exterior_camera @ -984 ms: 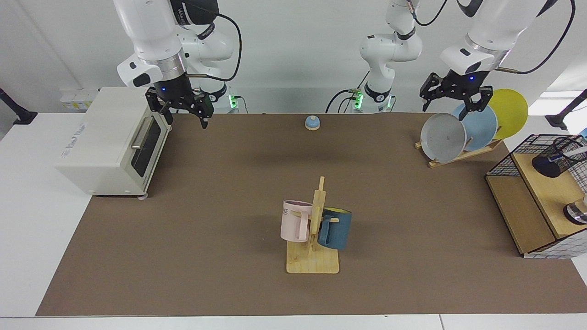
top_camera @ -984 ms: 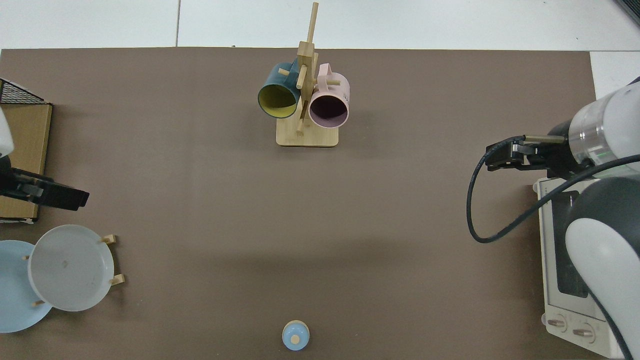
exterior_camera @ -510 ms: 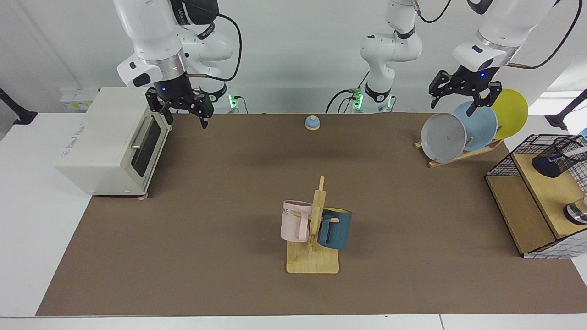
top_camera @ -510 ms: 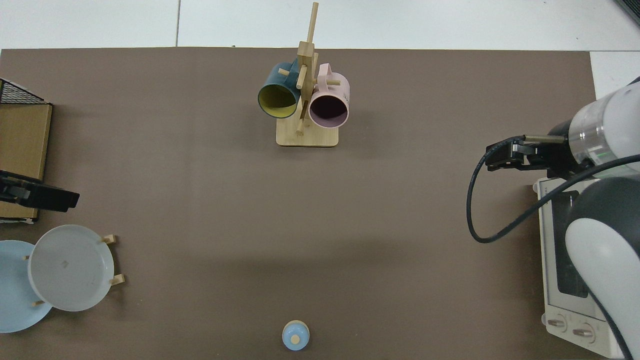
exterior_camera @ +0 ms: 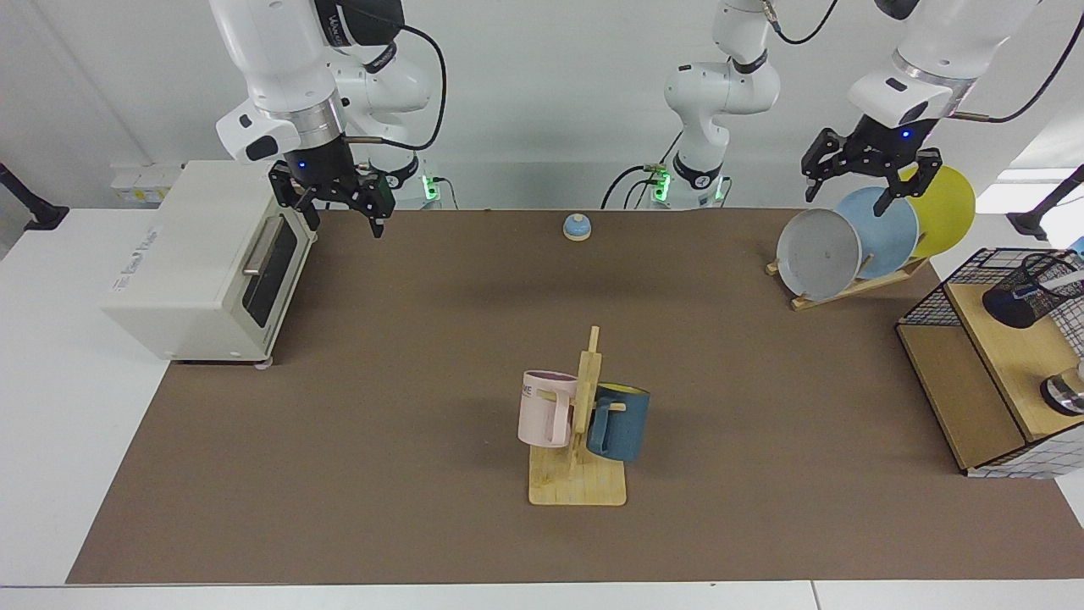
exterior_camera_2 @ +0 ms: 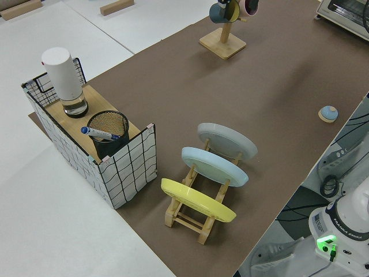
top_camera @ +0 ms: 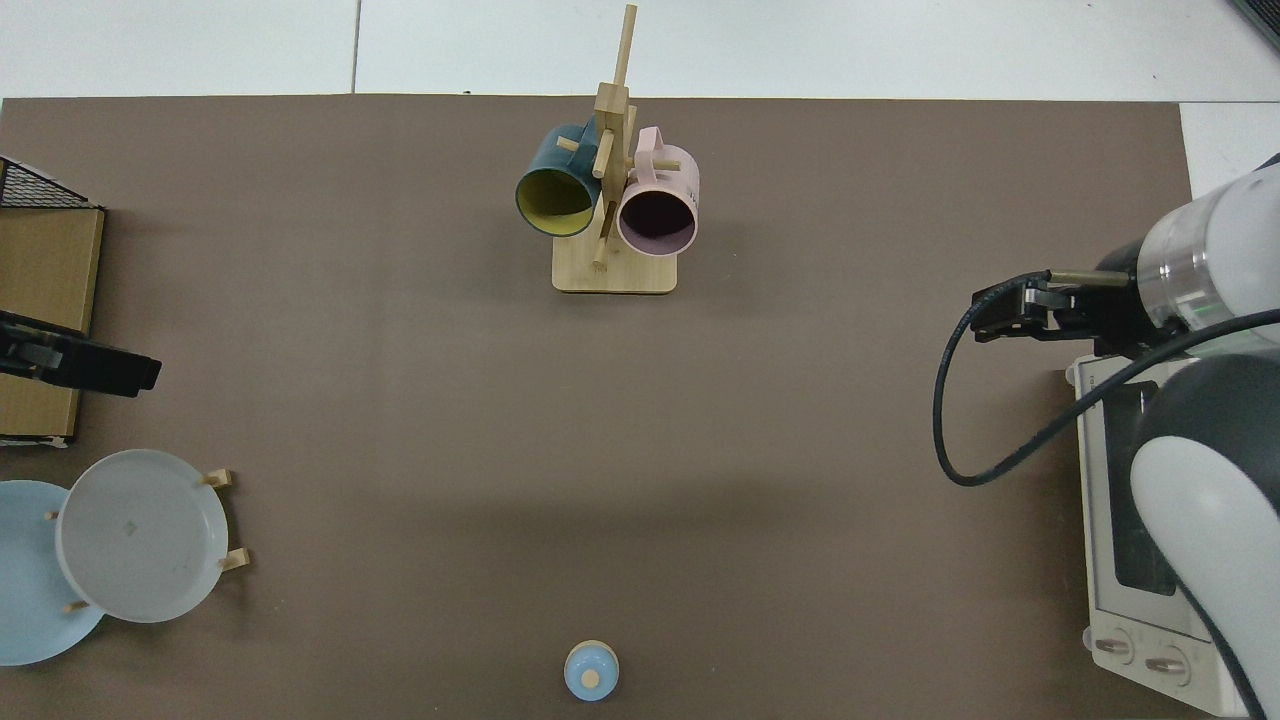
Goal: Put markers into pen holder
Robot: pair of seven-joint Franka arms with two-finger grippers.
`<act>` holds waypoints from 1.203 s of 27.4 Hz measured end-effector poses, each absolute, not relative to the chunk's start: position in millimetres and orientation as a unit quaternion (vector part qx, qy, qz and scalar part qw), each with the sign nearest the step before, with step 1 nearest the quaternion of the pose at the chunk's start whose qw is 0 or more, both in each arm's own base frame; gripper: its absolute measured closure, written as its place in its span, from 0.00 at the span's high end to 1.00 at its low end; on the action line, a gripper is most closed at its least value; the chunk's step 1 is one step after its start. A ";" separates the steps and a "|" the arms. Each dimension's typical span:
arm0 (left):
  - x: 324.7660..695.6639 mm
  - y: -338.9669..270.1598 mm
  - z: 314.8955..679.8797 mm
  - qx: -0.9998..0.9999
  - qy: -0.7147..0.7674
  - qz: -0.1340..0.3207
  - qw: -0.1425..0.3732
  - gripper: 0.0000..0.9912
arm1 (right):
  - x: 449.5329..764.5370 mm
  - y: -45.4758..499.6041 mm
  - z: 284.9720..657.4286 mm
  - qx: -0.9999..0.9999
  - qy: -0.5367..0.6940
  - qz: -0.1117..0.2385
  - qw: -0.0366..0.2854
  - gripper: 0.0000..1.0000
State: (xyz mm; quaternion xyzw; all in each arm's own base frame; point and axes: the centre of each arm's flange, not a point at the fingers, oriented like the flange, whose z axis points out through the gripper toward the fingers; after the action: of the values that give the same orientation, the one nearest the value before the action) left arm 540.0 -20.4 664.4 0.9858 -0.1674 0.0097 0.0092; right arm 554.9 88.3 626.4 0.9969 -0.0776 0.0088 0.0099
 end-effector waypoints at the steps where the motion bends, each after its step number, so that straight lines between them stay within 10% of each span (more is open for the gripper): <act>1: 540.6 -19.0 664.0 0.986 -0.165 0.010 0.009 1.00 | 554.9 88.3 626.4 0.997 -0.078 0.009 0.010 1.00; 33: 541.6 -0.6 670.2 0.990 -0.137 0.016 0.009 1.00 | 554.9 88.3 626.4 0.997 -0.078 0.009 0.010 1.00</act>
State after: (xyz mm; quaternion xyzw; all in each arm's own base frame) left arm 541.6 -0.6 670.2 0.9904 -0.1371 0.0164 0.0085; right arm 554.9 88.3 626.4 0.9969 -0.0776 0.0088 0.0099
